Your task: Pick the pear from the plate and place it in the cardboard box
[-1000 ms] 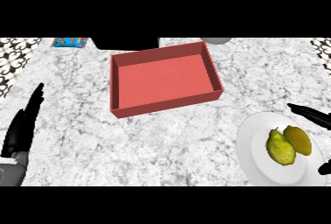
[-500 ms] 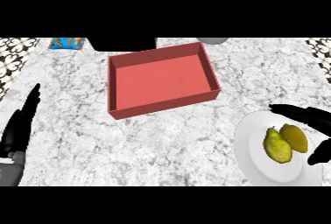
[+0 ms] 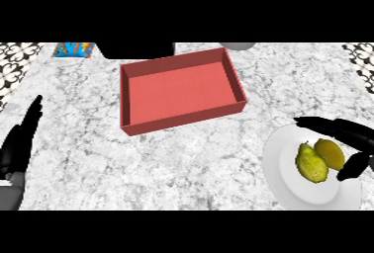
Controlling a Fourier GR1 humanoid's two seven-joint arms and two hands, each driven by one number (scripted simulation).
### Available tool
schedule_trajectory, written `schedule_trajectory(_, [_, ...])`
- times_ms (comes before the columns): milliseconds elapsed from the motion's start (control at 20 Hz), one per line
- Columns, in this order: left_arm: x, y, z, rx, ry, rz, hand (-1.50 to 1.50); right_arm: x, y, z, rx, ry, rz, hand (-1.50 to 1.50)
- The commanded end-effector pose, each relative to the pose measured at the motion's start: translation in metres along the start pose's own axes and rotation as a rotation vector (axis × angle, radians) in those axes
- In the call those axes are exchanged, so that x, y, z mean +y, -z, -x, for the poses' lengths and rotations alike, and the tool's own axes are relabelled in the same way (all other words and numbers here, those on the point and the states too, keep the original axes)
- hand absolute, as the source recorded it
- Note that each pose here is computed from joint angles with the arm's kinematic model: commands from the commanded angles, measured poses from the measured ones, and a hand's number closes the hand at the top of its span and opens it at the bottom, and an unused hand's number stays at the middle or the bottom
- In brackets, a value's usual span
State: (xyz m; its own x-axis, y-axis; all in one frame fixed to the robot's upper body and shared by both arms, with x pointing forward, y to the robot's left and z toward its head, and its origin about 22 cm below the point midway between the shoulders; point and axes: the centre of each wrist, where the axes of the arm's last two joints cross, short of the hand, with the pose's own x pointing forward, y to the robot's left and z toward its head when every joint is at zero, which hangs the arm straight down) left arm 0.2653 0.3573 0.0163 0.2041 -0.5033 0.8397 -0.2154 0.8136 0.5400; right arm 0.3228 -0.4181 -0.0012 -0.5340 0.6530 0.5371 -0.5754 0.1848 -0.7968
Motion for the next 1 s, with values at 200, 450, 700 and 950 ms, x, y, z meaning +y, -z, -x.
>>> schedule_trajectory(200, [-0.004, 0.003, 0.004, 0.017, -0.007, -0.015, 0.0, -0.01, -0.002, -0.002, -0.214, 0.075, -0.048, -1.5])
schedule_trajectory(450, [-0.015, 0.0, 0.003, 0.005, 0.019, -0.016, 0.0, 0.008, 0.001, -0.007, -0.248, 0.087, -0.03, -1.5])
schedule_trajectory(700, [-0.005, 0.003, -0.009, 0.004, 0.015, -0.02, 0.0, 0.005, 0.006, -0.013, -0.199, 0.036, -0.095, -1.5])
schedule_trajectory(950, [0.004, 0.0, 0.008, 0.001, -0.001, -0.02, 0.0, 0.026, 0.004, -0.018, -0.122, 0.021, -0.103, -1.5])
